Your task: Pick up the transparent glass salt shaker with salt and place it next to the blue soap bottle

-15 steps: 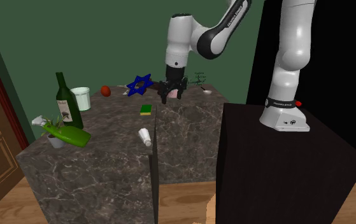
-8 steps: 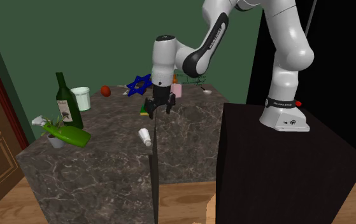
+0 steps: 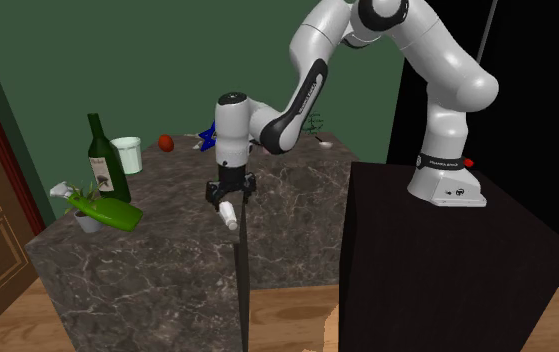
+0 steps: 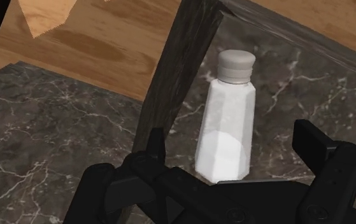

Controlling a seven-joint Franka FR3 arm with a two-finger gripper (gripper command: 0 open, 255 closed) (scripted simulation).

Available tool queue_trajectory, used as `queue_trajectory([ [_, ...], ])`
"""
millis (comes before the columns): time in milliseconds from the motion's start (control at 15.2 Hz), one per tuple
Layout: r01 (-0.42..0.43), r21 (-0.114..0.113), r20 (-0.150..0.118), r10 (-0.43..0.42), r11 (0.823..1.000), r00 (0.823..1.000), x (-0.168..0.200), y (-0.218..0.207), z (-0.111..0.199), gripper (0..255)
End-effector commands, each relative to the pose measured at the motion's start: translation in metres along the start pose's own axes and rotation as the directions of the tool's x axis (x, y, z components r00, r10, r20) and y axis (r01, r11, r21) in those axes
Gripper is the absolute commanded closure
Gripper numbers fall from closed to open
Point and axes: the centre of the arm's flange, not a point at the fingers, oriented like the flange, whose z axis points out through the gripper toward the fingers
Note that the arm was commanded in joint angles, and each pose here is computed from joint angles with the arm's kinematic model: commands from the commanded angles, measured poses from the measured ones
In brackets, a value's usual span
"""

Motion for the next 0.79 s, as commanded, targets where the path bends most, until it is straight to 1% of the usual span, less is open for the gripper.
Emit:
queue_trajectory([
  [0,-0.019,-0.004,-0.004,0.019,1.000,1.000,0.003,-0.008,0.013,0],
  [462,-0.019,-0.004,-0.004,0.019,1.000,1.000,0.003,-0.007,0.053,0],
  [726,-0.019,-0.004,-0.004,0.019,1.000,1.000,0.003,-0.007,0.053,0],
])
